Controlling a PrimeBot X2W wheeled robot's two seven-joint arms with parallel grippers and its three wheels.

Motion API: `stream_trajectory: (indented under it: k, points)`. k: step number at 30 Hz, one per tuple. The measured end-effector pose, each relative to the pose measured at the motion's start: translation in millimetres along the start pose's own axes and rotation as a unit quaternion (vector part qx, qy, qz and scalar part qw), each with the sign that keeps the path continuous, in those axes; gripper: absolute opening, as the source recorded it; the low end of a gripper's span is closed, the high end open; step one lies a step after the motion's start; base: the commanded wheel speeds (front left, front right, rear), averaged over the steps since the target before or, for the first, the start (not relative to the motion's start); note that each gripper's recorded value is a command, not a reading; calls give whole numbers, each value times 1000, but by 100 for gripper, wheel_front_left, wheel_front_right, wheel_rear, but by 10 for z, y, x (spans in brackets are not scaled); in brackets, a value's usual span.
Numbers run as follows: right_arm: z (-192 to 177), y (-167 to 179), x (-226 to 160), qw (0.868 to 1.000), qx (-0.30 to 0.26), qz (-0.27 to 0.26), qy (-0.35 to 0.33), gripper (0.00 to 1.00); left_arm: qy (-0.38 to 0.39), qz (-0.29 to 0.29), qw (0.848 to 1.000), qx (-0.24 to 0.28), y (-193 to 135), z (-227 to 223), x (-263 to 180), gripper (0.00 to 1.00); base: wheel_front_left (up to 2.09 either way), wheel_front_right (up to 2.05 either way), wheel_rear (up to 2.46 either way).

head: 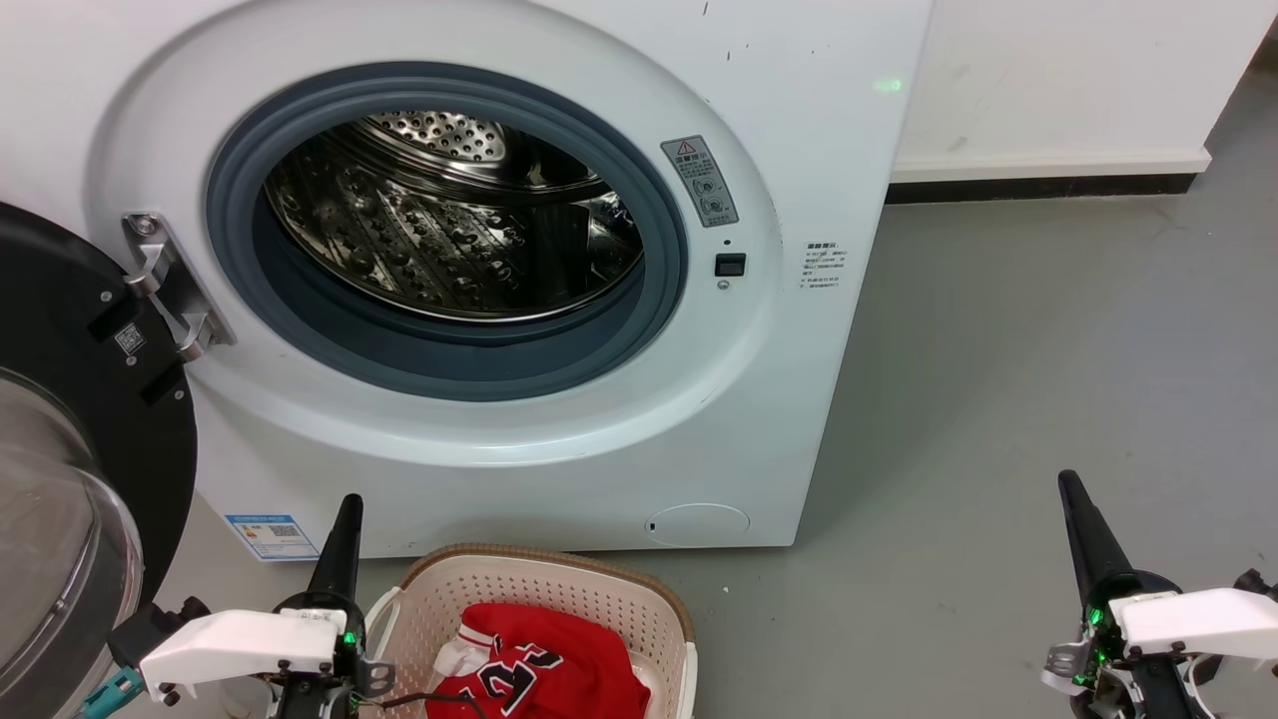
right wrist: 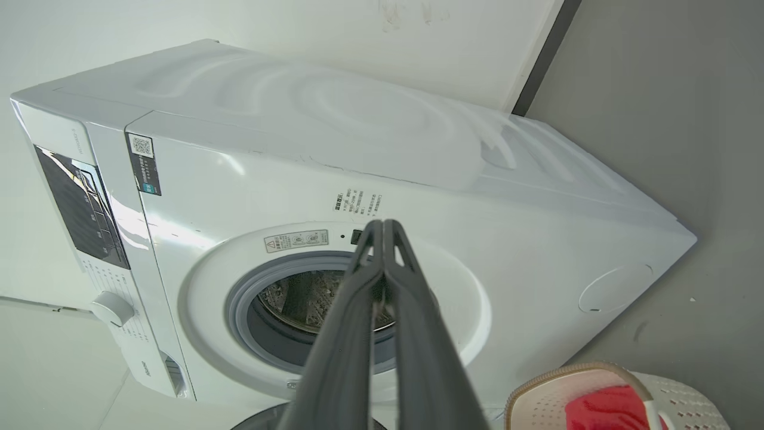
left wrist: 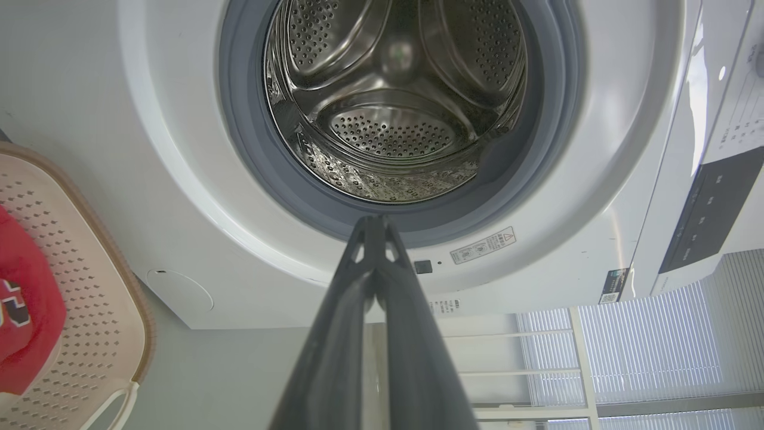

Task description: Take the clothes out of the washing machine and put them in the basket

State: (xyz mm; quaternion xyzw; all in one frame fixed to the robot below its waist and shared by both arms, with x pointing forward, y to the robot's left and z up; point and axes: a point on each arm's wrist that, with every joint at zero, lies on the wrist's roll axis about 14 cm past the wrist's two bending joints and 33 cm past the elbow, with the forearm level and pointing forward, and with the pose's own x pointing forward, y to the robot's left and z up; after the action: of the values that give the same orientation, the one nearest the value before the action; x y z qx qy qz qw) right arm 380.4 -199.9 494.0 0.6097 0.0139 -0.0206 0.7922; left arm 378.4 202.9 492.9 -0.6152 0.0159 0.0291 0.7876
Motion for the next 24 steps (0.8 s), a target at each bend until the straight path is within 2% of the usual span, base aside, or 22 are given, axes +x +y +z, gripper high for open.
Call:
stream_trajectory:
  k: [24]
  points:
    - [19, 74, 49, 995, 100, 14, 4, 0, 10, -18, 995, -95, -83, -11, 60, 0, 0, 0, 0]
